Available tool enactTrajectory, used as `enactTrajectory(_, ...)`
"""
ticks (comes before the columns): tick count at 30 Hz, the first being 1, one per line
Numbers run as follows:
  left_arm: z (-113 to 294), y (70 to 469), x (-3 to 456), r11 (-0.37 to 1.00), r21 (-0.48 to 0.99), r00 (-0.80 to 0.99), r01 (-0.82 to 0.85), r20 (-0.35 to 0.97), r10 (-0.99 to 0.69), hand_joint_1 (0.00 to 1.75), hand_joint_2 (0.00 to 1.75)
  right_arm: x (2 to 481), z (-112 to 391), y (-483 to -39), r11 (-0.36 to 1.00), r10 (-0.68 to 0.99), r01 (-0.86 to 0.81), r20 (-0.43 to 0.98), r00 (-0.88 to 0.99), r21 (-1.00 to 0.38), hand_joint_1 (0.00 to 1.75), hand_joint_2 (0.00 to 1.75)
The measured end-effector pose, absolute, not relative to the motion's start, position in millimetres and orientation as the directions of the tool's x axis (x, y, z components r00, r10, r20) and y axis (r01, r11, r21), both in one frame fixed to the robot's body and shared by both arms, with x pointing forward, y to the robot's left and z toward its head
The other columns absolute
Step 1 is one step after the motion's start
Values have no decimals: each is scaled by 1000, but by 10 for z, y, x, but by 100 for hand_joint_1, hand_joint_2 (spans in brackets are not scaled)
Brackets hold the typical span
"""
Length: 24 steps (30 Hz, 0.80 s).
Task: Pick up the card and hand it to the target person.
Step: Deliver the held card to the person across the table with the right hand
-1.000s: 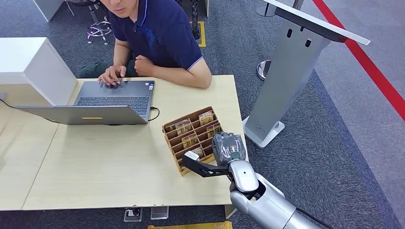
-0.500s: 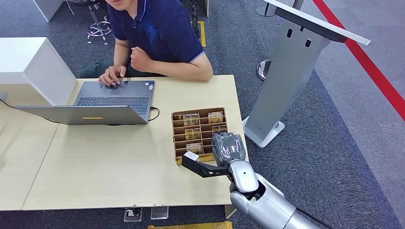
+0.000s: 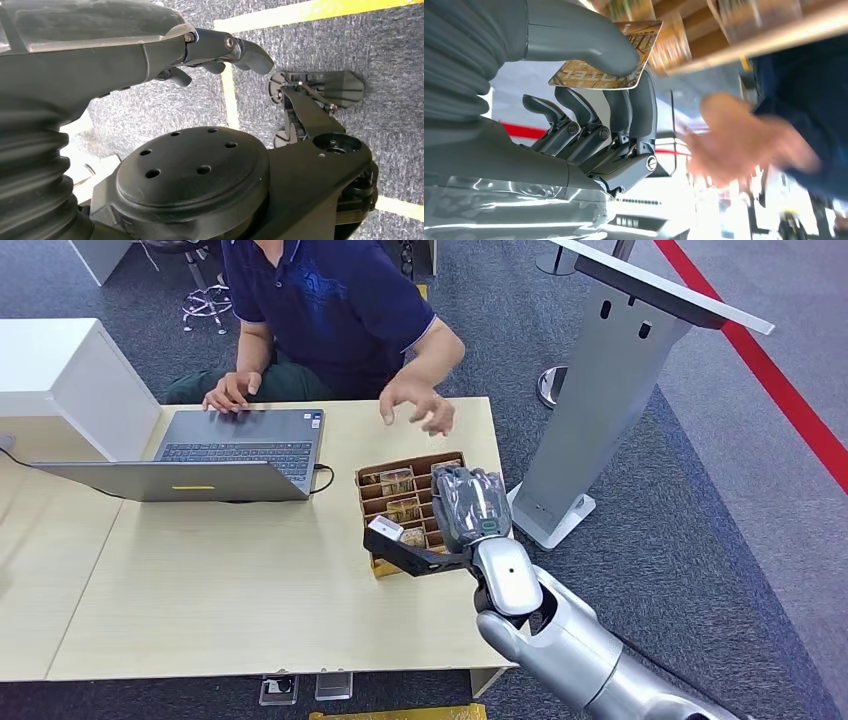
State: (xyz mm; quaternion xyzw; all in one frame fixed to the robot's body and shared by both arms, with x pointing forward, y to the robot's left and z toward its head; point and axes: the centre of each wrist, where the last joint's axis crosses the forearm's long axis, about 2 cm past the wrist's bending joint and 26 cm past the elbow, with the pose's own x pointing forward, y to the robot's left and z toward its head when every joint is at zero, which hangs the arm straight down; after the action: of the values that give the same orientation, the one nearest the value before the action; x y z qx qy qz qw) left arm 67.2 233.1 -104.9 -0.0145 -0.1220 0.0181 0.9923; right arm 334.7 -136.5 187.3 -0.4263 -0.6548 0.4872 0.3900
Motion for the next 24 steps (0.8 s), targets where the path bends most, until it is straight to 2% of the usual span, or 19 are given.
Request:
enactTrajectory(8,-1041,2328,716,999,-30,971,-13,239,20,0,175,3544,2339,-1250,227,912,260,111,-396,-938,171,175)
enactTrajectory(16,-1030,2302,761,999,-32,969,2,247,6,0,175,3740,2452,-1113,268,883,283,117,-455,-921,171,175)
enactTrajectory(20,-1031,2296,755,999,-33,969,1,246,7,0,0,3821,2396,-1076,266,884,266,125,-450,-926,0,175)
enactTrajectory(24,-1032,2296,748,999,-35,969,6,246,3,0,0,3868,2318,-1062,246,894,252,119,-432,-936,0,175)
